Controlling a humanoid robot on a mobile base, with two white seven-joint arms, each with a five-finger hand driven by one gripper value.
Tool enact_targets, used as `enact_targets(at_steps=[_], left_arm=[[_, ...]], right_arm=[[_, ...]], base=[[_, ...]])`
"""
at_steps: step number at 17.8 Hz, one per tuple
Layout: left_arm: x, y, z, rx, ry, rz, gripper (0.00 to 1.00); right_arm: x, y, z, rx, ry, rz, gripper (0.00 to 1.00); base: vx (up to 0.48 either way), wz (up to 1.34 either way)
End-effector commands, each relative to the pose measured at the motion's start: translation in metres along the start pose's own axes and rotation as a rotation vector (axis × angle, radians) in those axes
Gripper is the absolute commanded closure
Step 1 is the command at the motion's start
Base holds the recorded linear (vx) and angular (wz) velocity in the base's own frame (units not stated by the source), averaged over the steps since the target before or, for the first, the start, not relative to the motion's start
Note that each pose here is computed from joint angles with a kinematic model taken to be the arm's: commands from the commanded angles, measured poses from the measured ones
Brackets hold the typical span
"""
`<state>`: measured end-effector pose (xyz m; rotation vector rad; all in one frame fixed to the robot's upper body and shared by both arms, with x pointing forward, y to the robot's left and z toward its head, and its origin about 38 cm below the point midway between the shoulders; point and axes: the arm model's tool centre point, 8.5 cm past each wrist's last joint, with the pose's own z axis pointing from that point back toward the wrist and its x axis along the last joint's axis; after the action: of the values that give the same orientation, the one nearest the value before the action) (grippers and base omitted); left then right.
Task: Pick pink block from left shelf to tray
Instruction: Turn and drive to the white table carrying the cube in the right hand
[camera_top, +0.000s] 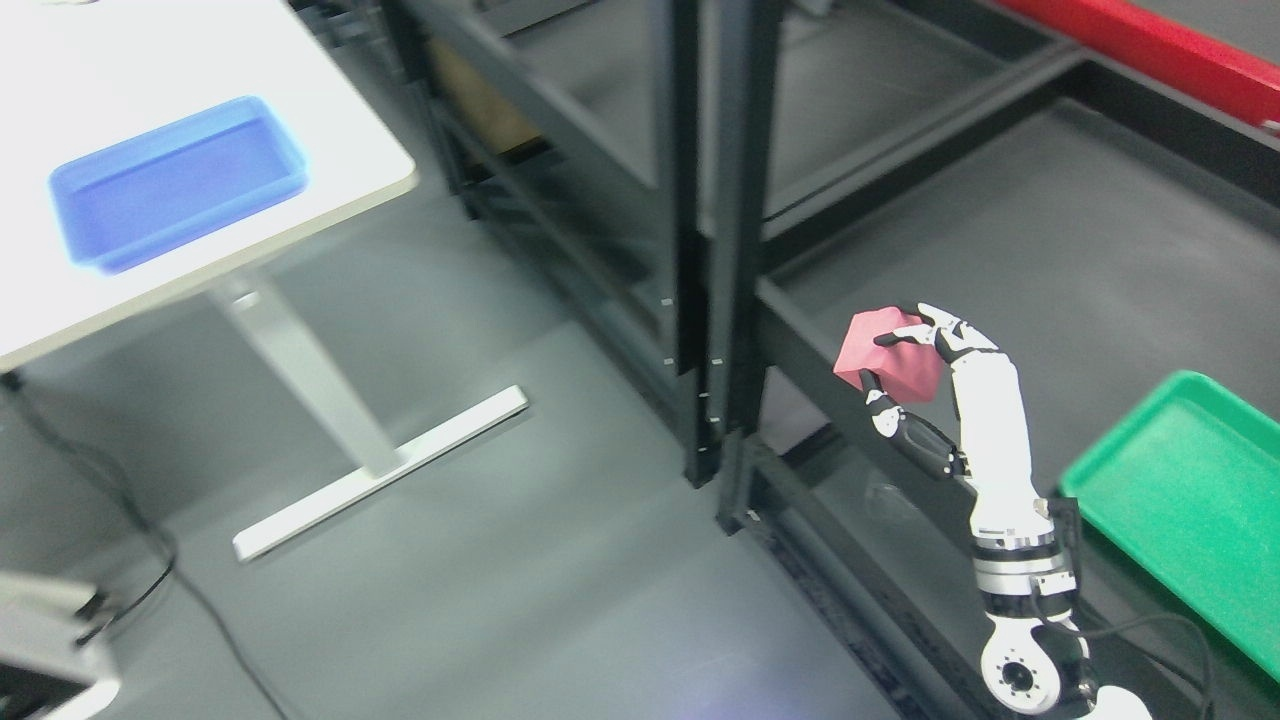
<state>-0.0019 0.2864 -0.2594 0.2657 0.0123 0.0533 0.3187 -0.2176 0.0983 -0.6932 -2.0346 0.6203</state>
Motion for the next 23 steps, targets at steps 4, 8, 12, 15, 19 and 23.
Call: enact_targets(at_steps=[4,8,12,15,19,23], left_arm=[[0.0255,0.0095,-0.001,0.014,-0.047,0.009,0.0],[0.0255,0.0095,-0.001,0.014,-0.047,0.009,0.0],[0.0265,0.0094,-0.001,0.014,-0.049,0.009,0.0],[0.0255,0.0095,-0.001,0.014,-0.047,0.009,0.0],[0.0255,0.0095,-0.001,0.014,-0.047,0.009,0.0],[0.0255,0.0095,-0.001,0.014,-0.047,0.009,0.0]], right_arm=[[0.0023,0.0025,0.007,0.0,0.015,-0.018,0.95],[0.0039,0.0055,0.0084,0.004,0.021,-0.027,0.95],[0.005,0.0065,0.0075,0.001,0.022,-0.032,0.95],[0.0053,0.0069,0.0075,0.002,0.022,-0.033,0.95],[0.0056,0.0069,0.0068,0.0,0.021,-0.033,0.95],[0.0056,0.0069,0.0068,0.0,0.021,-0.033,0.95]], base=[[-0.125,0.79],[-0.096,0.64],[-0.073,0.55],[-0.035,0.45],[0.006,0.22],[0.059,0.14]])
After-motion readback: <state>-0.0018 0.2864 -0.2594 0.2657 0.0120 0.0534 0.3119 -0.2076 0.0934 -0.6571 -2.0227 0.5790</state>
